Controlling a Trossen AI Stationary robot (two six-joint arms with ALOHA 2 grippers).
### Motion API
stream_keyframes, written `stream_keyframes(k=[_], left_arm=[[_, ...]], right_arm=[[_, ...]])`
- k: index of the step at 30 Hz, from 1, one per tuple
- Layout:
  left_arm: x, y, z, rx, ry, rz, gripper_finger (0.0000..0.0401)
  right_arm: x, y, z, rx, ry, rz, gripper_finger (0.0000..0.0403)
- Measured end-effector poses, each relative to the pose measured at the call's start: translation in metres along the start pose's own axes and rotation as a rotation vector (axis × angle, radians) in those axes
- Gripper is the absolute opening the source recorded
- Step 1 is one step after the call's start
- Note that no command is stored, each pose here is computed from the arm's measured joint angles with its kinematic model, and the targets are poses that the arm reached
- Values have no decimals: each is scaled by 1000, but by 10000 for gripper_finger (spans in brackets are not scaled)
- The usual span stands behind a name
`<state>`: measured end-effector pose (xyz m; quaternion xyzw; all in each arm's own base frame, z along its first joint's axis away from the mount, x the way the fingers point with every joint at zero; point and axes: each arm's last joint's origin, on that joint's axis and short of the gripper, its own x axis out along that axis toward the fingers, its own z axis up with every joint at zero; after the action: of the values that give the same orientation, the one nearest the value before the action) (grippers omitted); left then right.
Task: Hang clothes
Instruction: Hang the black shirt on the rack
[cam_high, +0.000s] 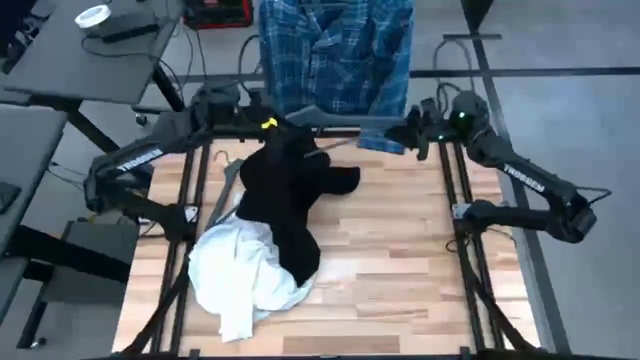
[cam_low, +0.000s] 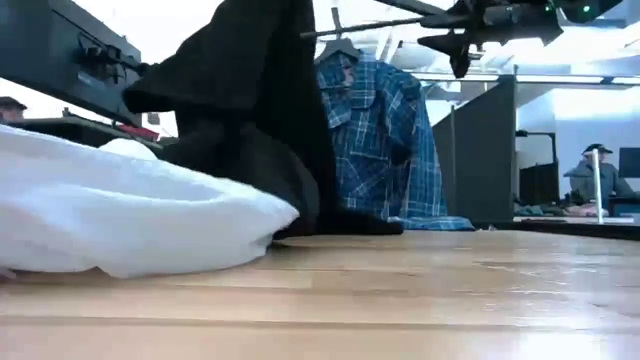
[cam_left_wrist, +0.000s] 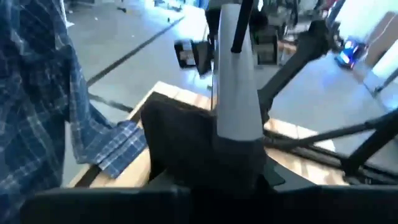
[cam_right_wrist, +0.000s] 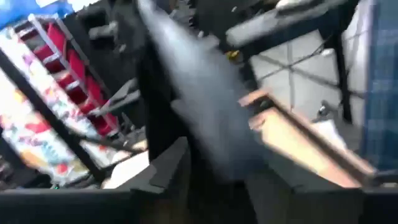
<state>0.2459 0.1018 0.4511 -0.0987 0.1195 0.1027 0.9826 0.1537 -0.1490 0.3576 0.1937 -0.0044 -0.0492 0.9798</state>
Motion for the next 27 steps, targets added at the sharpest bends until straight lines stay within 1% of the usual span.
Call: stream_keyframes(k=[4, 7, 11, 14, 17, 19, 21, 23, 25, 27], left_arm=[[-10, -3, 6, 16, 29, 12, 45], [-19, -6, 13, 24, 13, 0, 45], [-34, -12, 25, 35, -39, -26, 45], [-49, -16, 34, 37, -91, -43, 45], [-60, -21, 41, 35, -147, -95, 45], [-65, -24, 47, 35, -194, -153, 45], [-66, -27, 52, 40, -240, -217, 45], [-65, -30, 56, 53, -283, -267, 45], [-60, -33, 59, 64, -308, -294, 45], [-52, -34, 58, 68, -301, -307, 45]], right_arm=[[-8, 6, 16, -39, -40, 6, 220], [-17, 6, 23, -77, -69, -22, 241], [-27, 2, 28, -42, -111, -63, 245], [-38, 8, 39, -66, -158, -64, 244], [-41, 7, 40, -58, -157, -83, 244], [-37, 0, 35, -14, -125, -92, 244], [-26, -8, 28, 65, -79, -83, 244], [-11, -12, 22, 135, -35, -47, 244], [8, -14, 13, 164, 15, 2, 244], [31, -15, 3, 183, 54, 34, 244]])
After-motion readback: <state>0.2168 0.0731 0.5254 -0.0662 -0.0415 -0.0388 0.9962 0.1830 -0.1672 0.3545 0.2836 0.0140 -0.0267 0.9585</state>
